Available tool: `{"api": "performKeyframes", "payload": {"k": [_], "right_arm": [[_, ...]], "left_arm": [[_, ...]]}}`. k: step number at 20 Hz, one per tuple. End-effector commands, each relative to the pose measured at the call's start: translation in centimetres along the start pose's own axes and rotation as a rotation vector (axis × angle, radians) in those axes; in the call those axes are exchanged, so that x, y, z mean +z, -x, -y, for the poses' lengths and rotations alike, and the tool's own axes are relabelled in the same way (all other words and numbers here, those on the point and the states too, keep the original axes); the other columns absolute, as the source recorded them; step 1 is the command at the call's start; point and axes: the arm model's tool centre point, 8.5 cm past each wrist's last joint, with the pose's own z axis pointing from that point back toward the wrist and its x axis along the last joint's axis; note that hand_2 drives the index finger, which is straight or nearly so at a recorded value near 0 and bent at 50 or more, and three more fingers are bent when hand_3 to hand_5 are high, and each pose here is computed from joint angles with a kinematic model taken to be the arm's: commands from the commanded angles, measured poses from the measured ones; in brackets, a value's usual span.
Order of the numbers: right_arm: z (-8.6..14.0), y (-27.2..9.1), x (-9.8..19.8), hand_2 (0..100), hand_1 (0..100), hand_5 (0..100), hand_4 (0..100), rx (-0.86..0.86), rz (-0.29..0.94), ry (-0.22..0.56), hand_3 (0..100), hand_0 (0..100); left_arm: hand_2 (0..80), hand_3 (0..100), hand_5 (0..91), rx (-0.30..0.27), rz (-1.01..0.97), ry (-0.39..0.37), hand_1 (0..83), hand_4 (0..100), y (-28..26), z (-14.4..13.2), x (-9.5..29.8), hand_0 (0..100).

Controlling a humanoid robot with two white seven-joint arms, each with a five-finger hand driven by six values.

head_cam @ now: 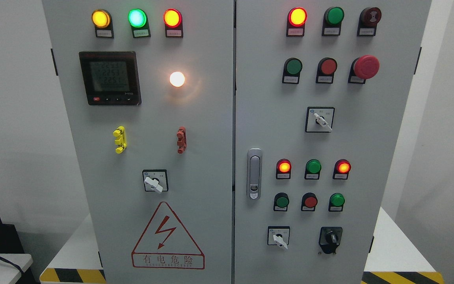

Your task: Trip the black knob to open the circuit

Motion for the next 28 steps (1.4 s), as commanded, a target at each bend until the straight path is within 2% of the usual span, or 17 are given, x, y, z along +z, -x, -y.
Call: {"api": "performKeyframes", "payload": {"k": [1, 4, 9, 15, 18, 23, 28], "right_arm": [[1.2, -11.2, -2.9, 30, 63, 94, 85, 0.031, 0.413, 0.041, 71, 21], [1.6, -14.3, -3.3, 31, 61, 94, 86, 0.044, 0.504, 0.046, 72, 21], [2.0, -18.5, -4.7, 32, 60, 94, 86, 0.053, 0.561, 0.06, 73, 21], [1.6, -24.7, -6.3, 35, 59, 95, 87, 0.042, 0.724, 0.075, 75, 22], [1.5, -27.3, -8.2, 35, 58, 95, 87, 0.024, 0.745, 0.09, 75, 22], [1.1, -30.6, -9.6, 35, 60, 95, 87, 0.018, 0.802, 0.088, 75, 21], [1.7, -33.1, -11.3, 36, 67, 96, 88, 0.043, 0.791, 0.177, 77, 21]], "left_arm": [[0.0, 0, 0.0, -0.032, 0.009, 0.005, 38.9, 0, -0.5, 0.1, 0.0, 12], [0.0, 0, 0.0, -0.032, 0.009, 0.005, 38.9, 0, -0.5, 0.1, 0.0, 12], [0.0, 0, 0.0, -0.034, 0.009, 0.005, 38.9, 0, -0.5, 0.1, 0.0, 12], [0.0, 0, 0.0, -0.034, 0.009, 0.005, 38.9, 0, -0.5, 0.1, 0.0, 12], [0.0, 0, 0.0, -0.034, 0.009, 0.005, 38.9, 0, -0.5, 0.1, 0.0, 12], [0.0, 0, 0.0, -0.032, 0.009, 0.005, 38.9, 0, -0.5, 0.1, 0.0, 12], [0.0, 0, 0.0, -0.034, 0.009, 0.005, 38.9, 0, -0.5, 0.1, 0.0, 12]]}}
